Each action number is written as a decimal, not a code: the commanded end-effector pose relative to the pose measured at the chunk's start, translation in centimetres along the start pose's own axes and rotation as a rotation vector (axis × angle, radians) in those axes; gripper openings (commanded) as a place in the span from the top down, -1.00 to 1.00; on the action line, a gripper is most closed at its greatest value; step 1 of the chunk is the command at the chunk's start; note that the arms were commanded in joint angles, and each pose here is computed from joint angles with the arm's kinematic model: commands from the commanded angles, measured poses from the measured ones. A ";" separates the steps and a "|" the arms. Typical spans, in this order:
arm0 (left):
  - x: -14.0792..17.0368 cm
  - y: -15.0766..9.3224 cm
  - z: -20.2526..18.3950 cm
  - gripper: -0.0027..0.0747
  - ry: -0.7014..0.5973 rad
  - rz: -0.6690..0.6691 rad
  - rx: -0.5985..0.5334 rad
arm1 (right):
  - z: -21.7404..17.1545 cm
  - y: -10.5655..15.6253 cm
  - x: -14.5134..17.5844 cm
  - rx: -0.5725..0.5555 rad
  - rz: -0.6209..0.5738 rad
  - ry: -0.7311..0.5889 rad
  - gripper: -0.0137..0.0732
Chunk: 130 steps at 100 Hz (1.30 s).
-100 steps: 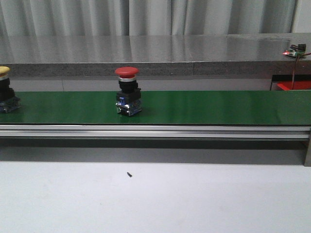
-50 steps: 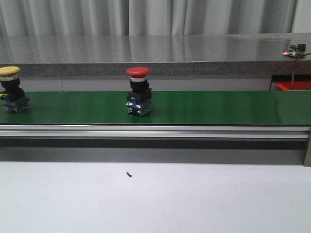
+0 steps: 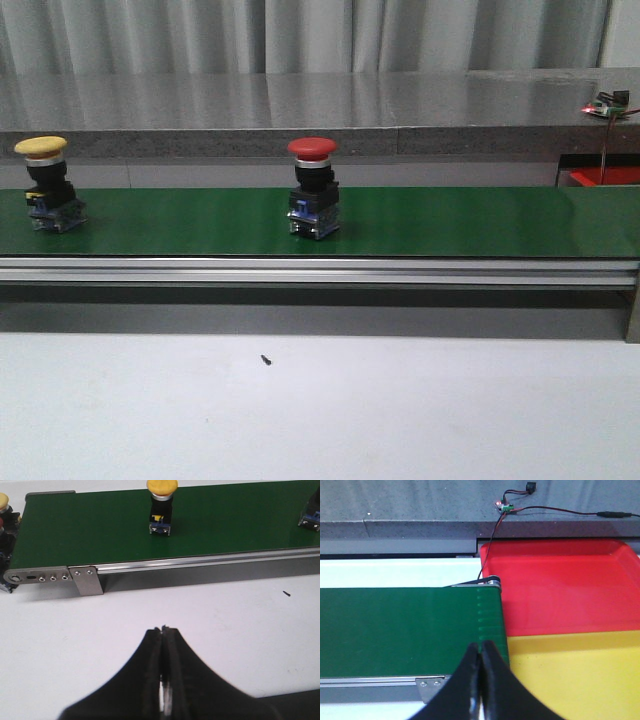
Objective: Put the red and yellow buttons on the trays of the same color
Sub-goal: 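Move the right gripper above the red button riding on the belt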
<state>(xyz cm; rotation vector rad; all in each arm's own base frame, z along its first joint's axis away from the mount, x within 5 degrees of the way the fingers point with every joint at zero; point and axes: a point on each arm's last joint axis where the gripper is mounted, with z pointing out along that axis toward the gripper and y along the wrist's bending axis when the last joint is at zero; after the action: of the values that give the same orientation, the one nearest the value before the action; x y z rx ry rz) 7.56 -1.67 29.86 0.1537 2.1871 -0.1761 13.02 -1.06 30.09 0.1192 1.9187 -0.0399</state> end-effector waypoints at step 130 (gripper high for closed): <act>-1.3 -0.1 -0.4 0.98 -0.089 -0.003 0.008 | 15.8 20.3 -10.5 -0.260 0.004 0.801 -0.80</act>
<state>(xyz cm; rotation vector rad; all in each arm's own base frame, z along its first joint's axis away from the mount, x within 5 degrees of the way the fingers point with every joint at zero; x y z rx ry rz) 7.56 -1.67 29.86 0.1541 2.1871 -0.1758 33.17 17.11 33.16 -0.0899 2.7578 0.2923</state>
